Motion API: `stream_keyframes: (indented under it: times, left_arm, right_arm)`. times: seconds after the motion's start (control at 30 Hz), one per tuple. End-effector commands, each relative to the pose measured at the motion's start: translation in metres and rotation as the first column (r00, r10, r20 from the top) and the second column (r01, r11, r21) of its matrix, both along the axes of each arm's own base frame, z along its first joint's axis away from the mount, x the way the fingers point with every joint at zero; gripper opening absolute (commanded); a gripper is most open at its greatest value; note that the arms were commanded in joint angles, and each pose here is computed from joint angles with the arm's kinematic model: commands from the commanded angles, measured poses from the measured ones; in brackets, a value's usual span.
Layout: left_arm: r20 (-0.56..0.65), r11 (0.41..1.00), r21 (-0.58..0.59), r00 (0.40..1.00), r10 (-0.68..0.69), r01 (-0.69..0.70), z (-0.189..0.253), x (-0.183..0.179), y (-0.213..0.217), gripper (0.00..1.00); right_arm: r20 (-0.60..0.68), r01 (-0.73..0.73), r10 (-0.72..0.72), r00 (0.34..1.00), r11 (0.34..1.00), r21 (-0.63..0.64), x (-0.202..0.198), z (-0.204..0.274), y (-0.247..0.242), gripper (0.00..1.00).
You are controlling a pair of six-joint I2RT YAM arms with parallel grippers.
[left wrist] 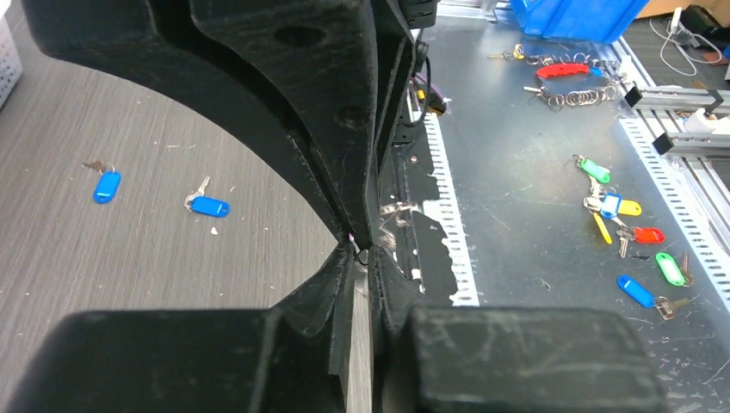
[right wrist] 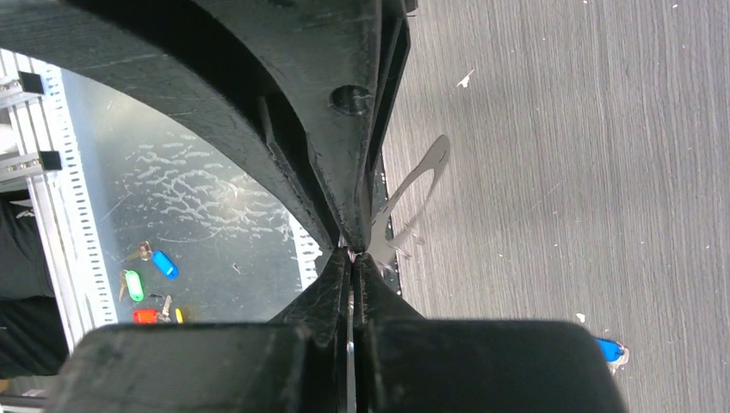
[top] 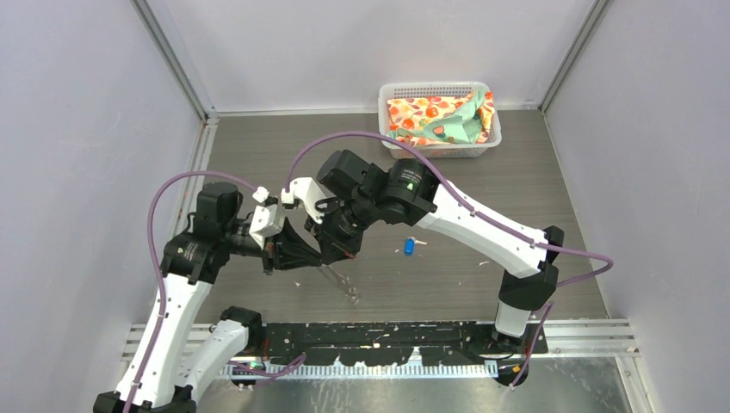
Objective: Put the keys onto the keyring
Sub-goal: Adjust the keyring.
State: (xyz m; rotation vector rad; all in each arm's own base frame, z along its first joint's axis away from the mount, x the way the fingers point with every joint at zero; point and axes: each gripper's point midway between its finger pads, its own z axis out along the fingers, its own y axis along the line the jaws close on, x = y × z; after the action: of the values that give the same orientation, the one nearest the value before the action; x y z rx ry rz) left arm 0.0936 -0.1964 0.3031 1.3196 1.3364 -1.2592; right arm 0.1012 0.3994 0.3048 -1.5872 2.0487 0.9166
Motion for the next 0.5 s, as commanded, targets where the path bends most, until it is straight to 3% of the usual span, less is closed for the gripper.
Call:
stream_keyframes:
  times: [0.0, 0.07, 0.33, 0.47]
  left_arm:
    - [0.044, 1.0, 0.002, 0.999, -0.014, 0.014, 0.005, -0.005, 0.001, 0.05]
    - [0.05, 1.0, 0.003, 0.999, -0.015, 0.015, 0.005, -0.005, 0.001, 0.01]
    - [0.076, 1.0, 0.02, 0.997, 0.002, -0.003, -0.002, -0.002, 0.001, 0.0]
    - [0.087, 0.999, 0.026, 0.996, 0.026, -0.028, -0.002, 0.003, 0.002, 0.0]
  right_arm:
    - [0.035, -0.025, 0.022, 0.999, 0.995, 0.092, -0.001, 0.023, 0.009, 0.01]
    - [0.031, -0.028, 0.025, 0.999, 0.995, 0.099, -0.002, 0.024, 0.011, 0.01]
    - [0.032, -0.041, 0.037, 0.999, 0.989, 0.141, -0.003, 0.029, 0.02, 0.01]
    - [0.048, -0.011, 0.003, 0.999, 0.988, 0.152, 0.003, 0.029, 0.023, 0.11]
